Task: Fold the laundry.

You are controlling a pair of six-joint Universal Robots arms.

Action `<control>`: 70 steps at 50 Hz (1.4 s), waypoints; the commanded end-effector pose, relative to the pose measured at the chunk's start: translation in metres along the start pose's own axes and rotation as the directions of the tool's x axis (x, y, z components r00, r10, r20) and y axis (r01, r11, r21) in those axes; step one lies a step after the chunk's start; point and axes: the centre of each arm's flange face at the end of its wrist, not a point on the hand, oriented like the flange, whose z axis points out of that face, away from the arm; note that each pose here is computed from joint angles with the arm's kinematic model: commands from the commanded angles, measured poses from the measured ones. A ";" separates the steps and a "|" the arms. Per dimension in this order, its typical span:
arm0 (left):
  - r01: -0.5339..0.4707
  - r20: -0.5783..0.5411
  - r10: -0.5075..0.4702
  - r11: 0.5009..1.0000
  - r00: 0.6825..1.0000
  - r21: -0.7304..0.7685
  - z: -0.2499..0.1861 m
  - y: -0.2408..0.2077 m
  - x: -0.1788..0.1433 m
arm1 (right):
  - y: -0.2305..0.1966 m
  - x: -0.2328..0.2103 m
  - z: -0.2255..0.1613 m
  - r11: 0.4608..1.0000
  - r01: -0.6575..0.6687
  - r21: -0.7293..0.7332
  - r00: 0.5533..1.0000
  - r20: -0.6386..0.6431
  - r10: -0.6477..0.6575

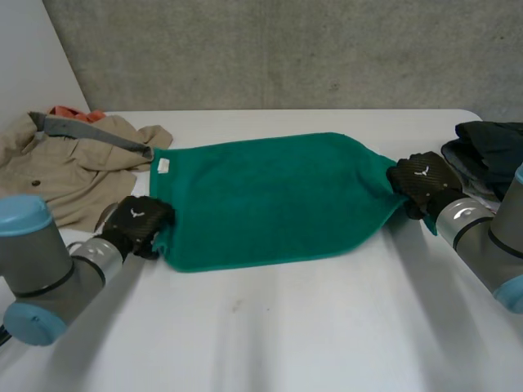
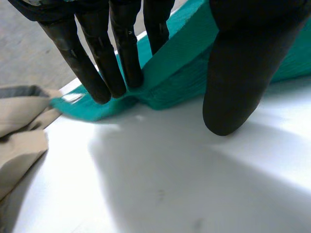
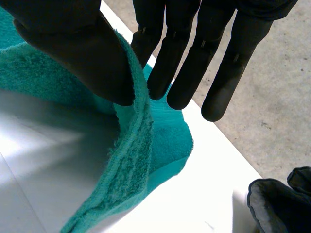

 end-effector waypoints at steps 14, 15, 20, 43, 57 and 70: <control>-0.352 0.030 0.351 0.934 0.936 0.063 -0.021 0.004 0.021 | 0.002 0.004 -0.008 0.997 -0.002 -0.079 1.000 -0.003 0.002; -0.365 0.031 0.364 0.930 0.931 0.048 -0.023 0.004 0.021 | 0.000 0.004 -0.010 0.996 0.000 -0.084 1.000 -0.004 0.000; -0.400 0.039 0.398 0.915 0.917 0.051 -0.051 -0.026 0.021 | -0.018 0.014 -0.024 0.992 0.035 -0.123 0.999 -0.018 -0.037; 0.133 0.121 -0.104 0.956 0.987 -0.262 -0.056 -0.108 -0.036 | -0.059 0.043 -0.036 0.928 0.209 -0.308 0.977 0.102 -0.186; -0.001 0.333 -0.081 0.971 0.939 0.239 0.019 -0.218 -0.094 | -0.131 0.117 0.056 0.949 0.276 0.155 0.875 -0.450 -0.181; 0.020 0.342 -0.264 0.816 0.902 0.578 -0.001 -0.261 -0.121 | -0.180 0.136 0.033 0.796 0.319 0.515 0.862 -0.506 -0.017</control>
